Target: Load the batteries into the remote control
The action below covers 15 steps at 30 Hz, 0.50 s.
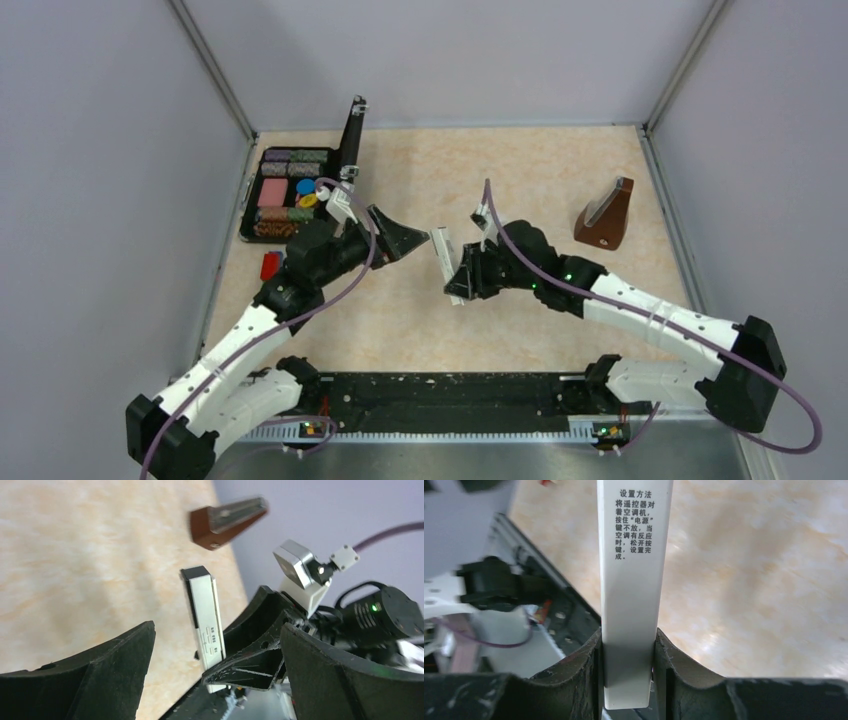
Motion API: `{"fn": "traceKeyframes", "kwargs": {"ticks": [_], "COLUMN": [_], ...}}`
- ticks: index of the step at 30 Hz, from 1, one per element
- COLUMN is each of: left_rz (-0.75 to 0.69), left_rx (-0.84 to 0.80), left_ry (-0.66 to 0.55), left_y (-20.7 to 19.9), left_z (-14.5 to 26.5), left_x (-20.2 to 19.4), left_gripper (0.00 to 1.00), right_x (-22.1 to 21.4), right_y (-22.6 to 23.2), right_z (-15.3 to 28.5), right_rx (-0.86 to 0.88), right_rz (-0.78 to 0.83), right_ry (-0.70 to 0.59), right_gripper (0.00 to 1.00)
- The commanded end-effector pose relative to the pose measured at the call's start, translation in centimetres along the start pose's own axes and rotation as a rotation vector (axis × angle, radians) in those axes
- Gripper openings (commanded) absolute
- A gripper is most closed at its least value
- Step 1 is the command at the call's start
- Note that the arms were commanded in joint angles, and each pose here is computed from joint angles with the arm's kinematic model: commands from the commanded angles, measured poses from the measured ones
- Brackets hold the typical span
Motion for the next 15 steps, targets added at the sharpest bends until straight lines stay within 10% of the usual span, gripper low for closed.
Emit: {"fn": "traceKeyframes", "kwargs": {"ticks": [1, 15], "left_rz": [-0.069, -0.042], "left_rx": [0.337, 0.505], "left_ry": [-0.025, 0.031], "left_y": [3.6, 6.6], "left_z": [1.3, 0.5], "left_x": [0.1, -1.0], "left_gripper": [0.99, 0.87], "right_x": [0.1, -2.1], "right_y": [-3.9, -10.4], "right_z": [-0.1, -3.7], "right_rx": [-0.277, -0.600], "right_rz": [0.135, 0.264], "right_ry": [0.029, 0.192], "right_gripper": [0.12, 0.11]}}
Point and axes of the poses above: each gripper's point midway between its finger pads, its own z axis back along the fingers, its own y axis along the line the jaws close on, x = y × z, the point moved 7 cm from there along z, back along the fingers, and after that the axes turned 10 degrees about -z, right-handed, at the moved point
